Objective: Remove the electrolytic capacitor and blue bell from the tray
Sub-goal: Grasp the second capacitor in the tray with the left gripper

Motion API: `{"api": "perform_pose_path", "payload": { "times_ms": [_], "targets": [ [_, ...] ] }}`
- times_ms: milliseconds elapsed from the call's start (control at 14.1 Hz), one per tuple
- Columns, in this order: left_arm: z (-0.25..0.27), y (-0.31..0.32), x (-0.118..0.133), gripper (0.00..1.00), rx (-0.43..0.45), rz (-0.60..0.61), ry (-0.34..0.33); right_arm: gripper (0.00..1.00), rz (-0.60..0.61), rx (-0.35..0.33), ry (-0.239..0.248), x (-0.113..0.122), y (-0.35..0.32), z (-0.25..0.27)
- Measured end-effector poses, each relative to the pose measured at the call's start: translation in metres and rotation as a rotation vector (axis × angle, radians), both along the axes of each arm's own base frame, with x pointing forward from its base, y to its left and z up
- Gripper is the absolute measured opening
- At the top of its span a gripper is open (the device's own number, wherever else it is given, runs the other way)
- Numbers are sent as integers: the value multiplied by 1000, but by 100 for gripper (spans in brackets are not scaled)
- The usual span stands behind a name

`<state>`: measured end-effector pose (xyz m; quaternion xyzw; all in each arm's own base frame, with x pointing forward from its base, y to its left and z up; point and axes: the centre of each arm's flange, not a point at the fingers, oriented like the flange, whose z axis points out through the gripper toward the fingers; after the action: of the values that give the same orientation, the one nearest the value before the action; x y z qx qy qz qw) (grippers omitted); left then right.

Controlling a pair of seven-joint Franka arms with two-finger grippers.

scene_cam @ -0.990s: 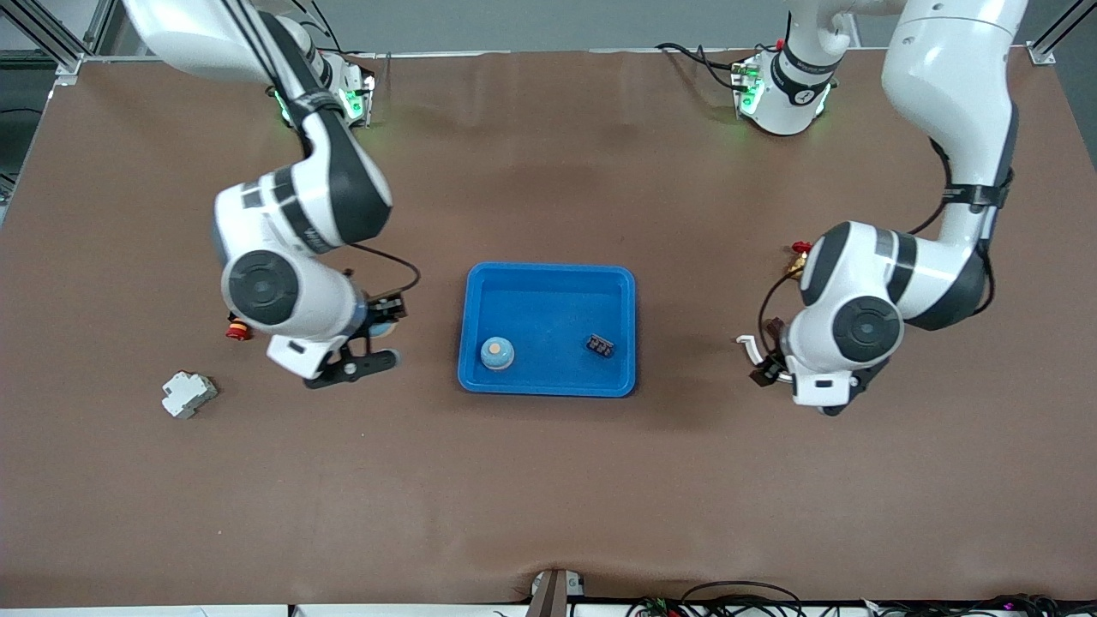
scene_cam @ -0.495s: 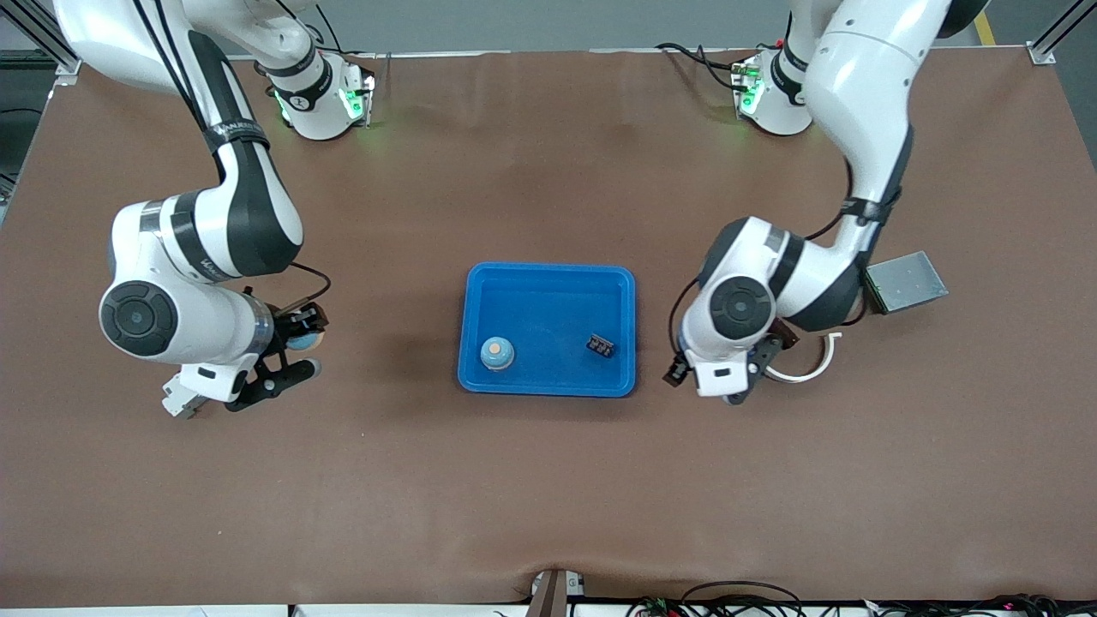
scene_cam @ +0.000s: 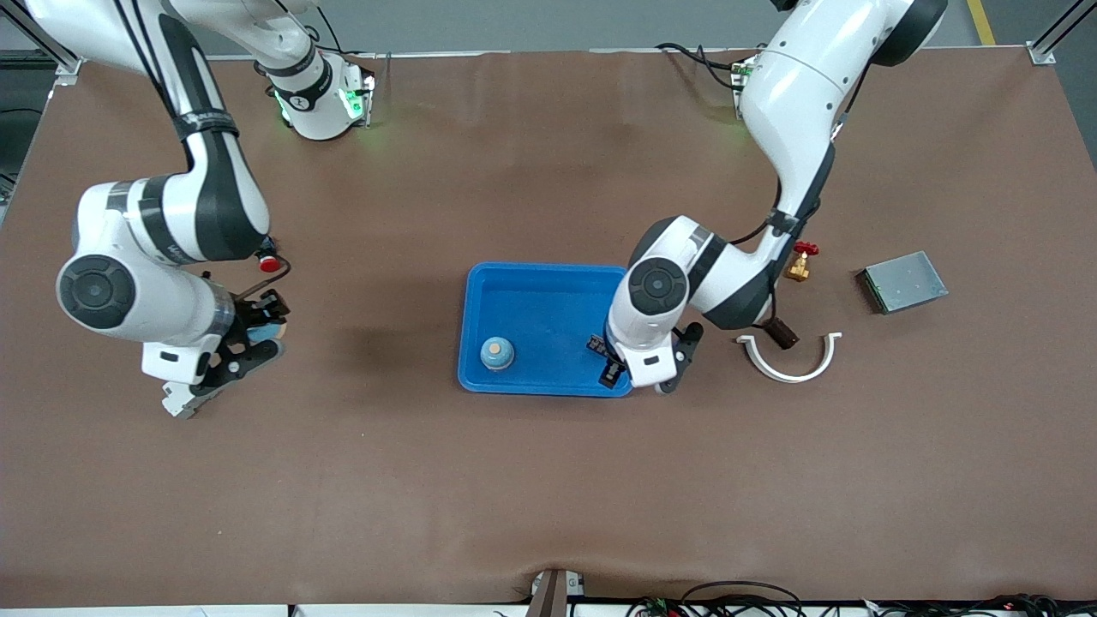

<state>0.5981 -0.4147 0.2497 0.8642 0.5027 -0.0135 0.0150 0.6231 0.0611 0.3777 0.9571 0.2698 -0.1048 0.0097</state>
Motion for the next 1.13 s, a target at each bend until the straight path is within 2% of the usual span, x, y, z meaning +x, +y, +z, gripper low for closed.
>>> {"api": "perform_pose_path", "payload": {
  "times_ms": [212,495,636,778,848,990,1061,1131],
  "targets": [
    [-13,-19,-16,72,9,4,18,63,4,15,-27,-13,-30,-30],
    [-44,-34,-34,65,34,11,58,63,6,22,-75,-30,-35,-75],
    [-56,-34,-37,63,45,10,72,63,8,25,-95,-39,-36,-92],
    [-62,-32,-36,56,51,13,77,63,5,27,-115,-43,-39,-100],
    [-63,-31,-36,56,52,14,77,63,3,27,-120,-43,-41,-102],
    [-62,-31,-35,39,52,15,76,63,6,29,-134,-43,-44,-107],
    [-62,-31,-35,34,52,15,75,63,12,30,-139,-43,-47,-112],
    [-62,-31,-35,34,52,15,75,63,19,31,-143,-43,-51,-119]
  ]
}}
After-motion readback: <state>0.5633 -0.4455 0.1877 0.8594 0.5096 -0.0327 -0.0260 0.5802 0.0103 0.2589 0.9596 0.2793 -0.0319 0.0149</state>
